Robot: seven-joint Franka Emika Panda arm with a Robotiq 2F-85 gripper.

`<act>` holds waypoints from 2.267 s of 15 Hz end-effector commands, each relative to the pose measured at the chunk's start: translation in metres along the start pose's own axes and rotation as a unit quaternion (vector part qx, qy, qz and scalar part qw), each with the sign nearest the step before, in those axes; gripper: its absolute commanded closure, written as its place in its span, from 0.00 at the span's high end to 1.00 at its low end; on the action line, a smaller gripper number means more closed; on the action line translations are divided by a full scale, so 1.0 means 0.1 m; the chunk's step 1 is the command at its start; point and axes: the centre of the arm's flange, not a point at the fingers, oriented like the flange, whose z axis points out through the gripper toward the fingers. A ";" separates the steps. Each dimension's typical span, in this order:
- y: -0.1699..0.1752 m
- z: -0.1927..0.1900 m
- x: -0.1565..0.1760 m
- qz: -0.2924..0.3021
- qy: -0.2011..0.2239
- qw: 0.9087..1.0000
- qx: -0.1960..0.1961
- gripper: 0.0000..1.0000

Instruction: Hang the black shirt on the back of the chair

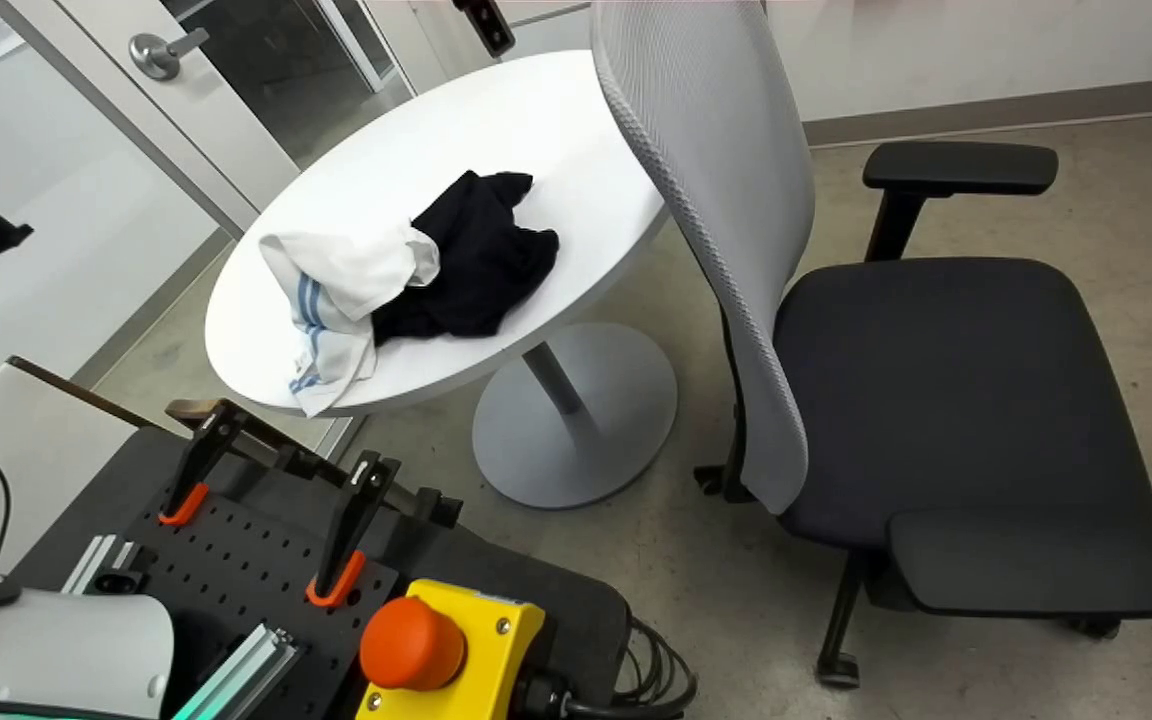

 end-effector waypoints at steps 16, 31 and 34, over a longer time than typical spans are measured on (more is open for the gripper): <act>-0.77 1.50 -0.07 0.068 -0.043 0.997 0.006 1.00; -1.13 2.69 -0.13 0.051 -0.124 0.988 -0.077 1.00; -1.19 2.83 -0.22 0.039 -0.133 0.987 -0.084 1.00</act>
